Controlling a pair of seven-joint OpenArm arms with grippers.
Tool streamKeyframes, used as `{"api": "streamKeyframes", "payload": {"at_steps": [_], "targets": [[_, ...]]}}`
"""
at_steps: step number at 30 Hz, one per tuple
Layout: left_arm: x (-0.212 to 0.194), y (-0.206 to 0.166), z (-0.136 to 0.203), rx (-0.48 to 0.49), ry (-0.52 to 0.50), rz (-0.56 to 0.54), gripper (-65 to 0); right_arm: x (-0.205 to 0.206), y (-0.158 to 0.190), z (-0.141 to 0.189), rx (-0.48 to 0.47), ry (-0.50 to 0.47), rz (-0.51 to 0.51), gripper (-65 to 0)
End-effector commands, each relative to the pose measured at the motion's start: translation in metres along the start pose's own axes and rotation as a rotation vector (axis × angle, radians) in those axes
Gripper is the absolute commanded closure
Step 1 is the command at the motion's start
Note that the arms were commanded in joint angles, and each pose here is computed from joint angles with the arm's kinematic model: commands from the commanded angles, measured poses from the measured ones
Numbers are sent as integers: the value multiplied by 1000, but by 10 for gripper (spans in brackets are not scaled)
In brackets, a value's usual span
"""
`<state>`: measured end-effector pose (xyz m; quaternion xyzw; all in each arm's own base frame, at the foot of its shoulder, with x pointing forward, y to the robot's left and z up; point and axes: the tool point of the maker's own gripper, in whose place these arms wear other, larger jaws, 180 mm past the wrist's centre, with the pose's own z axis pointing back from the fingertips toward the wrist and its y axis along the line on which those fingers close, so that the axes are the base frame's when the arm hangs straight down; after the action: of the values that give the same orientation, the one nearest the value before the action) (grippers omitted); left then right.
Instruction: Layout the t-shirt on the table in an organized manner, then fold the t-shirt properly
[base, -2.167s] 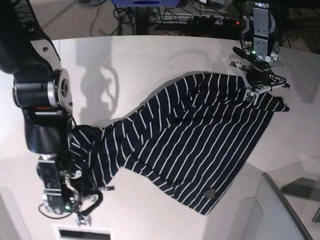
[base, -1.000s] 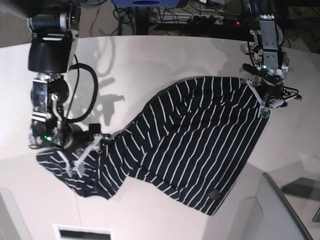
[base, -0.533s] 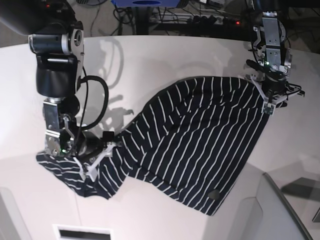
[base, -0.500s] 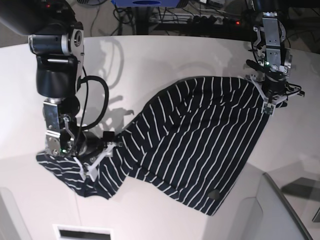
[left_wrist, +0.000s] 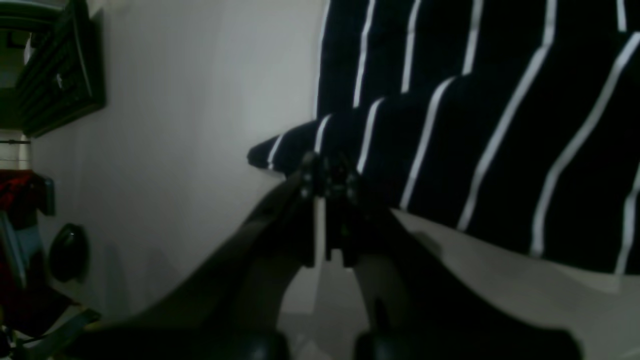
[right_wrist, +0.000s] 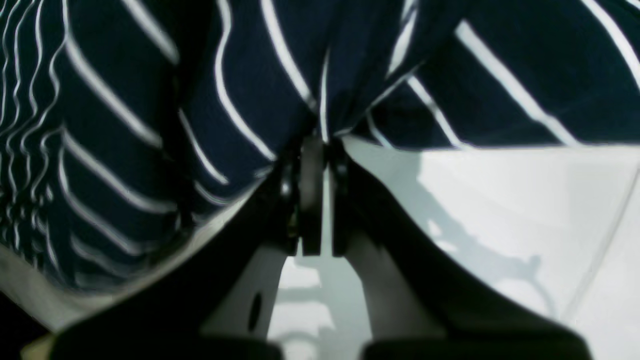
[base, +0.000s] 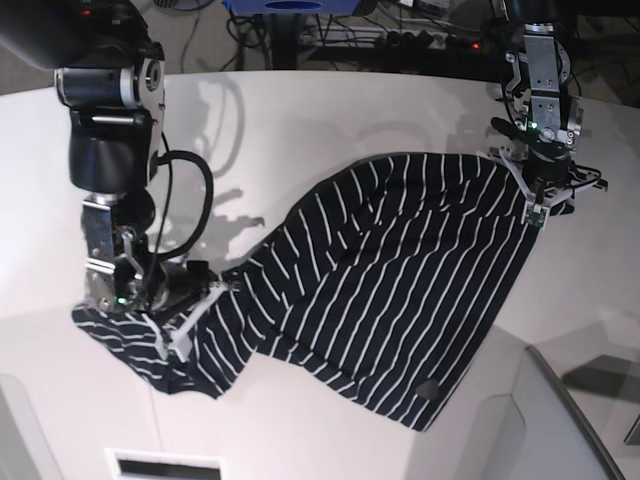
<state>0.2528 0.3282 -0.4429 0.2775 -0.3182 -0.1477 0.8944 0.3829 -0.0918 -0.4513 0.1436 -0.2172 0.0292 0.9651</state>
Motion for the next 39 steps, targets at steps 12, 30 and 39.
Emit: {"api": "streamKeyframes", "payload": {"at_steps": [12, 30, 39], "targets": [[76, 1, -28, 4, -112, 51, 0, -11, -33, 47, -109, -5, 55, -2], [101, -87, -95, -160, -62, 81, 0, -50, -54, 75, -184, 93, 80, -2], [75, -56, -98, -107, -54, 61, 0, -91, -83, 112, -292, 165, 134, -2]]}}
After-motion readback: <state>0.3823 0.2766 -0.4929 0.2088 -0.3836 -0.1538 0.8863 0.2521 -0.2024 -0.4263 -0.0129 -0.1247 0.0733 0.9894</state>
